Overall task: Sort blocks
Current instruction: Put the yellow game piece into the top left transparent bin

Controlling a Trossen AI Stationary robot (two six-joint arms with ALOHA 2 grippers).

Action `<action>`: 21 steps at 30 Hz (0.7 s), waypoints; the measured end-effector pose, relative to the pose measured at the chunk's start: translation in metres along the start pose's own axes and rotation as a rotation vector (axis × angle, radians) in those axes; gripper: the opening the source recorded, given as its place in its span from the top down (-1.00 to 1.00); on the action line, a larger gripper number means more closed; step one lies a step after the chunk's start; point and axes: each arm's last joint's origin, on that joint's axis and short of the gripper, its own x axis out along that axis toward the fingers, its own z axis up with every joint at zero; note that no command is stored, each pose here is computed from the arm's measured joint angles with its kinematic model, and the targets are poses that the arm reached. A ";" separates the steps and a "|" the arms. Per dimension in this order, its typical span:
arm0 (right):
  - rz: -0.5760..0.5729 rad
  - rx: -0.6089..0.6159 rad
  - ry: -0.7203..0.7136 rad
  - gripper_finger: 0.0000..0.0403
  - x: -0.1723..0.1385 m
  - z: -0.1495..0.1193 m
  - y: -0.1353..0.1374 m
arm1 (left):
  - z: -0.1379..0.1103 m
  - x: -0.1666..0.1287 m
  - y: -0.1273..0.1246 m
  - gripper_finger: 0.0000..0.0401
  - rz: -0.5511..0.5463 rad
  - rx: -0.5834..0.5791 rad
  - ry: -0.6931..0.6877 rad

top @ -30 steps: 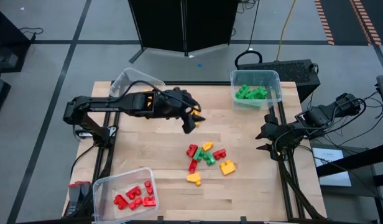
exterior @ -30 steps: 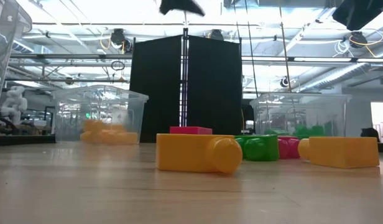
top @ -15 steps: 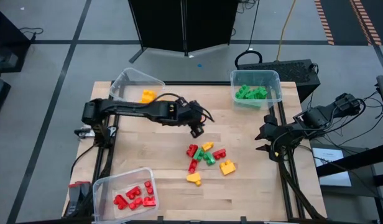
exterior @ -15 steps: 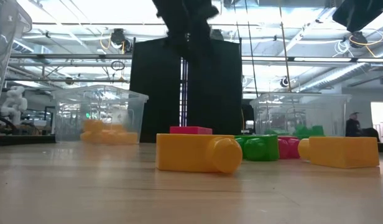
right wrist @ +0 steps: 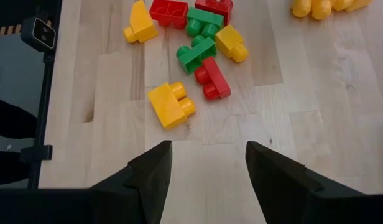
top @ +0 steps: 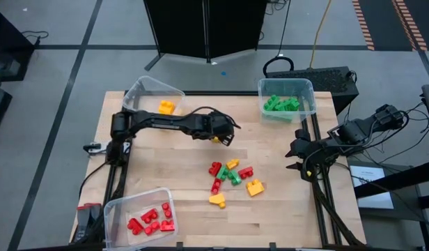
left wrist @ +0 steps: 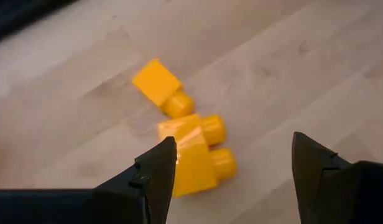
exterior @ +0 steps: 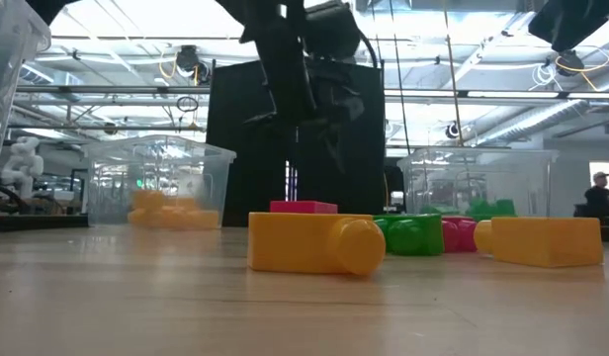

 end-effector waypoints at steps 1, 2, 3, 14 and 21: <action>0.000 0.000 0.001 0.00 0.000 0.000 0.000 | -0.002 0.004 -0.002 -0.02 0.005 -0.017 0.001; 0.000 0.002 0.001 0.00 0.000 0.000 0.000 | -0.005 0.008 -0.003 -0.02 0.013 -0.035 0.011; 0.000 0.003 0.001 0.00 0.000 0.000 0.000 | -0.008 0.012 -0.004 -0.02 0.025 -0.046 0.023; 0.007 0.006 -0.012 0.00 0.000 0.001 0.001 | -0.024 0.046 -0.008 -0.02 0.145 -0.052 0.004; 0.011 0.008 -0.018 0.00 0.000 0.002 0.001 | -0.027 0.055 -0.007 -0.02 0.197 -0.067 -0.034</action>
